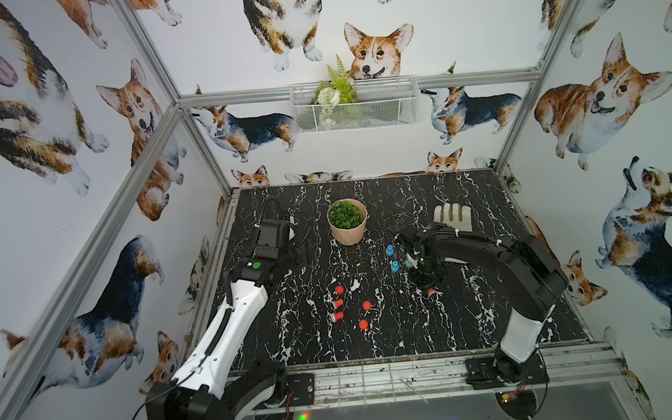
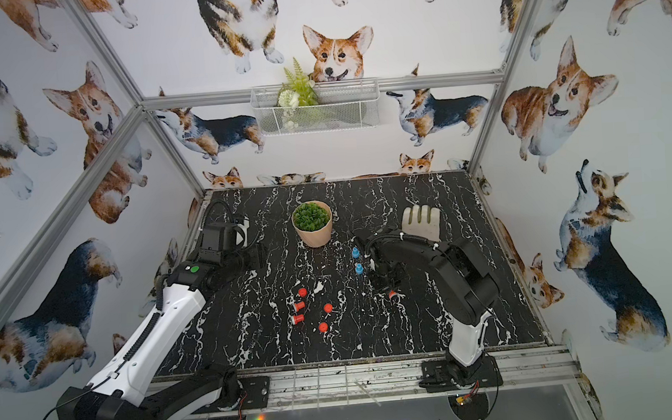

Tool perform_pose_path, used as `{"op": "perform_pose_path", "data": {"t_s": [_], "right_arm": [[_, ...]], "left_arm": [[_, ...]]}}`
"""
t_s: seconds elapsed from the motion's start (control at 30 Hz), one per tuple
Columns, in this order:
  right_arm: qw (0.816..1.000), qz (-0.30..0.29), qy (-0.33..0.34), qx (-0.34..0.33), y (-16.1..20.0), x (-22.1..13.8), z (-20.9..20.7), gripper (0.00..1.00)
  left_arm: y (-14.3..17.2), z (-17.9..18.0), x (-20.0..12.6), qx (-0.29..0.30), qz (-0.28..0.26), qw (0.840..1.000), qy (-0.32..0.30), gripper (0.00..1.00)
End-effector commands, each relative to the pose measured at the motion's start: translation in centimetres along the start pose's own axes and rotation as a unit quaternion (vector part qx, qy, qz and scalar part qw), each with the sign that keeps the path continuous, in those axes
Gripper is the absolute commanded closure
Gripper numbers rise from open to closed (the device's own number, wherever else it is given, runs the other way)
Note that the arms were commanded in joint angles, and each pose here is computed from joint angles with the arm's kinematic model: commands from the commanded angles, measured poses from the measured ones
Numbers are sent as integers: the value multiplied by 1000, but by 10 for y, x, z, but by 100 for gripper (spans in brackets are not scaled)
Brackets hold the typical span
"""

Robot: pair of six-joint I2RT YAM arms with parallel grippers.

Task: Close the stamp cap
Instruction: Pick up the stamp from the center of the board.

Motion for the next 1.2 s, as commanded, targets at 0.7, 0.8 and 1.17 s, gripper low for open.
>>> {"op": "perform_pose_path", "data": {"t_s": [0.7,0.8,1.17], "right_arm": [[772,-416,-367,310,-67,-232,25,99],[719,-446,-392,363,-68,-246,21,100],[630,-451,-439,454,-74,-268,39,100]], "left_arm": [[-51,-99,-76,-134,-96,930,328,36],[-55,-108,-83,-149,-99,918,355,36],[-47,-167,-86,-140,-63,883,443,35]]}}
Point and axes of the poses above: each gripper's point midway between its finger pads, its own x axis out along the fingers, its own z axis along the line the jaws close on, y = z × x, the point moved 4 cm from there along -x, back along the fingers, and after that the axes turned 10 degrees about -x, right-handed, at the moved point
